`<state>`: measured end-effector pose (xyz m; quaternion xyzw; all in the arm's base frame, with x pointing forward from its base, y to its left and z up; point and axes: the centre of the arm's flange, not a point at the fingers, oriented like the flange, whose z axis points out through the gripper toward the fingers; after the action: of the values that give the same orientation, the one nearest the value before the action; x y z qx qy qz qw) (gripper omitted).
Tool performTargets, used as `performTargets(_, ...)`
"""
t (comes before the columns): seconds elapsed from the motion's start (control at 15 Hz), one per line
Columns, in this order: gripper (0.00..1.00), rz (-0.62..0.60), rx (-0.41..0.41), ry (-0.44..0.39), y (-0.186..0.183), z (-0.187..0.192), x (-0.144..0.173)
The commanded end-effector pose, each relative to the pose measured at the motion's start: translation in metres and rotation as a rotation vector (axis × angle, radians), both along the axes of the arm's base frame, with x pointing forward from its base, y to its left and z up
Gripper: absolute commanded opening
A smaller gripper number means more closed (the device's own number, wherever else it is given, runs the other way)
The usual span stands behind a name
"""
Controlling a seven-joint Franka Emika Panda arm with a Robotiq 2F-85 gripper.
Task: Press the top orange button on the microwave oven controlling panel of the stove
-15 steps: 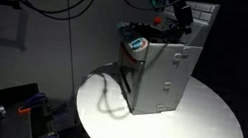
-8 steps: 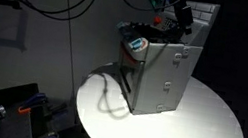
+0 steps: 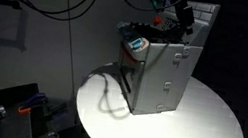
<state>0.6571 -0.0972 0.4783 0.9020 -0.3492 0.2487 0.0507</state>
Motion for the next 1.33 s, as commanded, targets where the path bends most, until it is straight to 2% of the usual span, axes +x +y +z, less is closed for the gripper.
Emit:
performTargets(0.0, 1.00, -0.013, 0.000, 0.009, 0.002, 0.008, 0.002)
performTargets(0.6, 1.00, 0.074, 0.125, 0.104, 0.034, 0.037, -0.027)
performTargets(0.8, 1.00, 0.115, 0.156, 0.167, 0.041, 0.050, -0.039)
performTargets(1.27, 1.00, 0.227, 0.226, 0.374, 0.046, 0.066, -0.072)
